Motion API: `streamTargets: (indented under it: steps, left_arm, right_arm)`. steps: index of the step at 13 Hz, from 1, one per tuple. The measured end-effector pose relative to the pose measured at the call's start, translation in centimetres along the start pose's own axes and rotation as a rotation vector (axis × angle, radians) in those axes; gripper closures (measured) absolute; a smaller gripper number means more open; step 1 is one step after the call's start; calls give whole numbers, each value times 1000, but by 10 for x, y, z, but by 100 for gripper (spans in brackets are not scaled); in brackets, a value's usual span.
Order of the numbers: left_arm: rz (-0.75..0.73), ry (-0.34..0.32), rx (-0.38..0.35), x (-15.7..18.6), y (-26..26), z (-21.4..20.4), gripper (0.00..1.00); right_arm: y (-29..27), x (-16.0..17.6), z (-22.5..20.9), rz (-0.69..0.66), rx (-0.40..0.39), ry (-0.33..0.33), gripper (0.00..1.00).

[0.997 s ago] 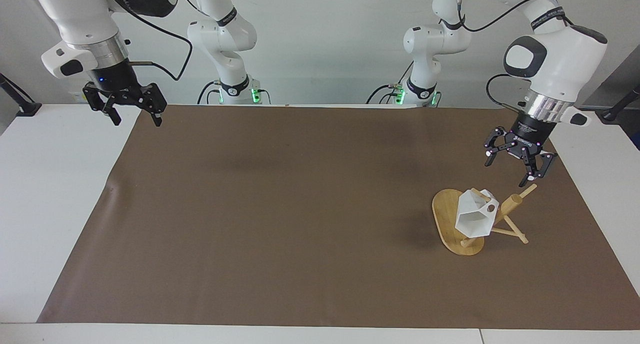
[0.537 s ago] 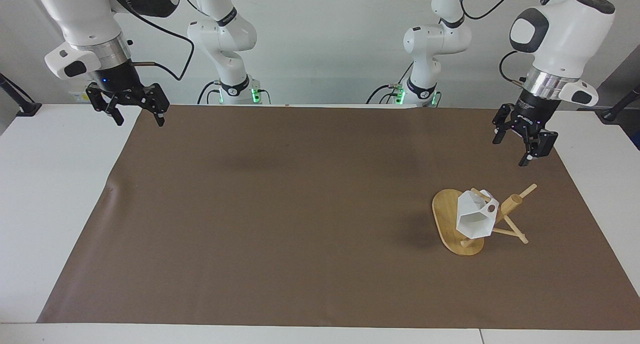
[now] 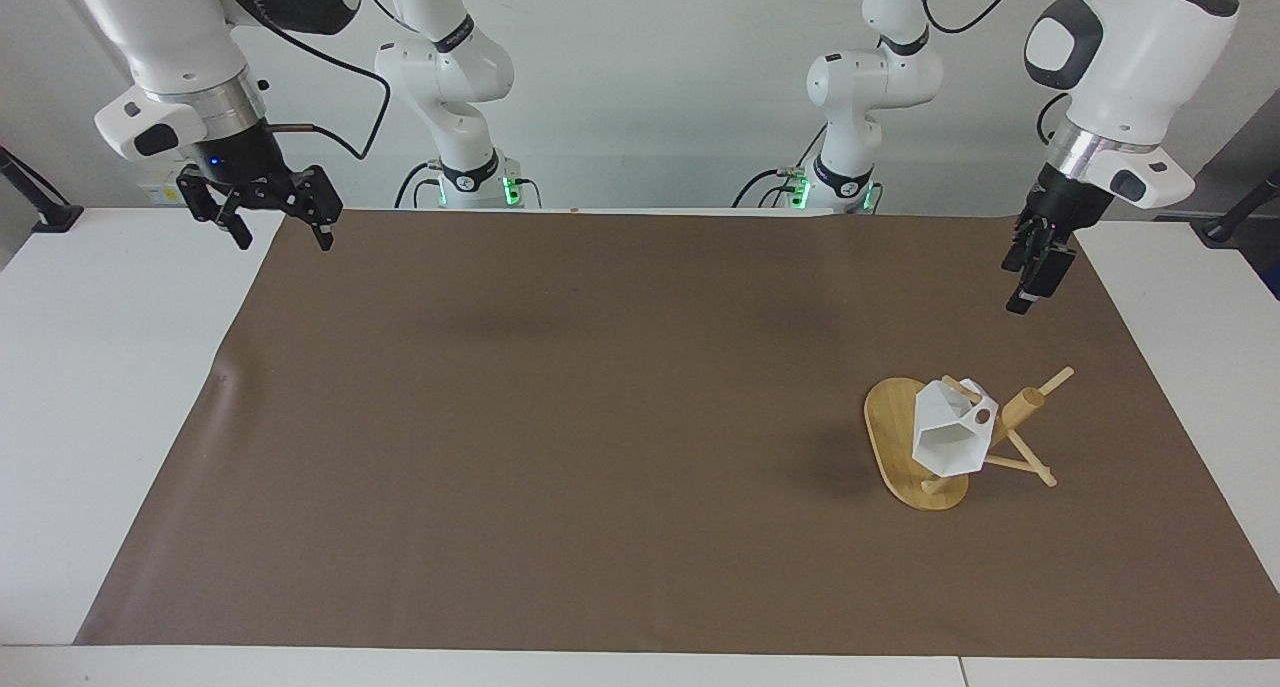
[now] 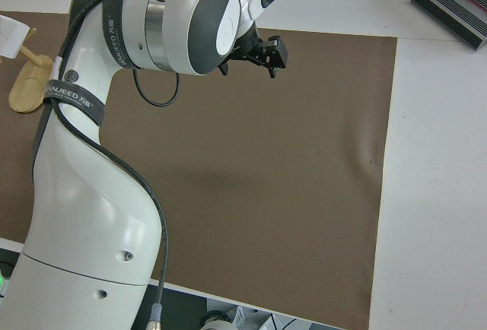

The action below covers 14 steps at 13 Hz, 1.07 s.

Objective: Hang cup on rack

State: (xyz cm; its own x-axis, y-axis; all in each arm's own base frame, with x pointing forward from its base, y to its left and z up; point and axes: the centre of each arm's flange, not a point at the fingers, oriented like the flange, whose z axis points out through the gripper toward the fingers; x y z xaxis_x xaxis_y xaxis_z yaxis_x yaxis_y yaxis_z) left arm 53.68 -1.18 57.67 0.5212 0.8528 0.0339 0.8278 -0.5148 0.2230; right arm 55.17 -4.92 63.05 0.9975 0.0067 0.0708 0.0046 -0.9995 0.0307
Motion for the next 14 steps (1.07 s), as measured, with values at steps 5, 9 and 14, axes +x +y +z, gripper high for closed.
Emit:
streamTargets:
  steps: [5,9,14]
  left_arm:
    - [614,-55,44,-5,-2,-15,0]
    - [944,-93,142,-9,-7,-28,0]
    - [1040,-127,189,-19,3,-54,0]
  right_arm:
    - [0,0,0,0,0,0,0]
    - [0,0,0,0,0,0,0]
    - [0,0,0,0,0,-1,0]
